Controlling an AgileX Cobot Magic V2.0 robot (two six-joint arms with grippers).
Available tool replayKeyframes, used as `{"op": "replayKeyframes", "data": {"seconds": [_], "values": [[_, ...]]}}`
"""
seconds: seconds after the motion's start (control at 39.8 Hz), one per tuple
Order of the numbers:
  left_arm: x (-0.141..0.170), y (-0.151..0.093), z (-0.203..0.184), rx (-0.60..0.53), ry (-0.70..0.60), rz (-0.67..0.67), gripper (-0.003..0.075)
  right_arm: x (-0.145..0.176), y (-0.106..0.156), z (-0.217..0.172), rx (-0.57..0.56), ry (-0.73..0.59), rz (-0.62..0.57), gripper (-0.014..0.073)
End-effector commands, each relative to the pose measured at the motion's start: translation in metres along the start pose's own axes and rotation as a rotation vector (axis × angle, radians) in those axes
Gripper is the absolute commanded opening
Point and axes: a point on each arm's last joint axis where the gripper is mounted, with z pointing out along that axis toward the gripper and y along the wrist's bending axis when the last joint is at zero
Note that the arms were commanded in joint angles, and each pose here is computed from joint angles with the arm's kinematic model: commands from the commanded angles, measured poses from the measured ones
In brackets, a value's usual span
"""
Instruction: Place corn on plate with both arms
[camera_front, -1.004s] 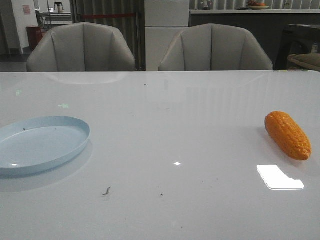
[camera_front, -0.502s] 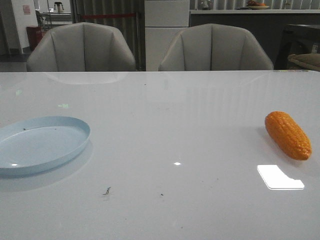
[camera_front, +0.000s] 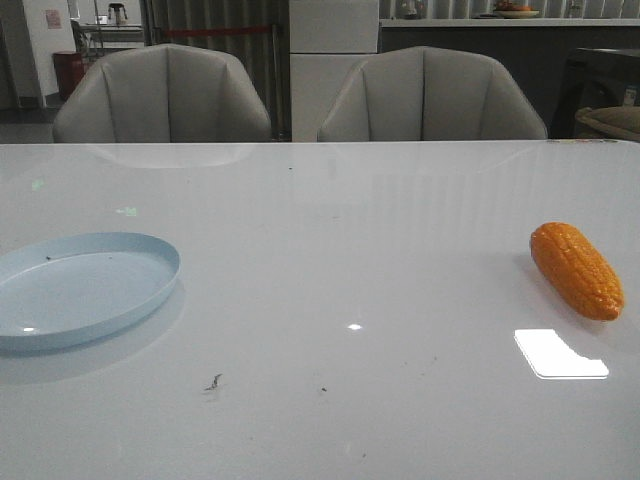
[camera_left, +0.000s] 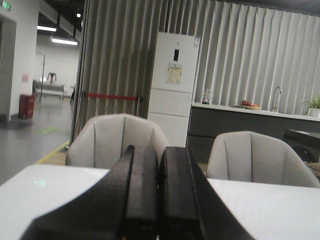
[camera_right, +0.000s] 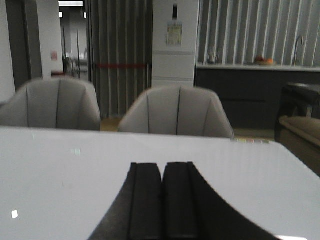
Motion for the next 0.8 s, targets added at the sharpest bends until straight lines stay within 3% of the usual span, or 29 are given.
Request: {"op": "replayKeyframes", "data": {"seconds": [0.0,0.18,0.28,0.38,0.53,0.78], "values": [[-0.050,-0.009,-0.002,0.045,-0.213,0.089,0.0090,-0.042,0.000,-0.004,0.003,-0.247,0.084,0.0037],[-0.109,-0.018,0.015,0.055,-0.266,0.167,0.0090,-0.113,0.008,0.004,-0.019,-0.235,0.036,0.0037],[-0.134,-0.022,0.046,0.053,-0.236,0.167,0.0090,-0.151,0.012,0.023,-0.020,-0.222,-0.043,0.0037],[-0.144,-0.023,0.083,0.052,-0.172,0.165,0.0090,-0.170,0.014,0.054,-0.020,-0.201,-0.074,0.0037],[-0.129,-0.022,0.137,0.055,-0.068,0.162,0.0090,-0.156,0.014,0.106,-0.018,-0.098,-0.074,0.0037],[-0.056,-0.013,0.196,0.040,0.220,0.154,0.0090,-0.092,0.010,0.169,-0.007,0.195,-0.072,0.0037]]}}
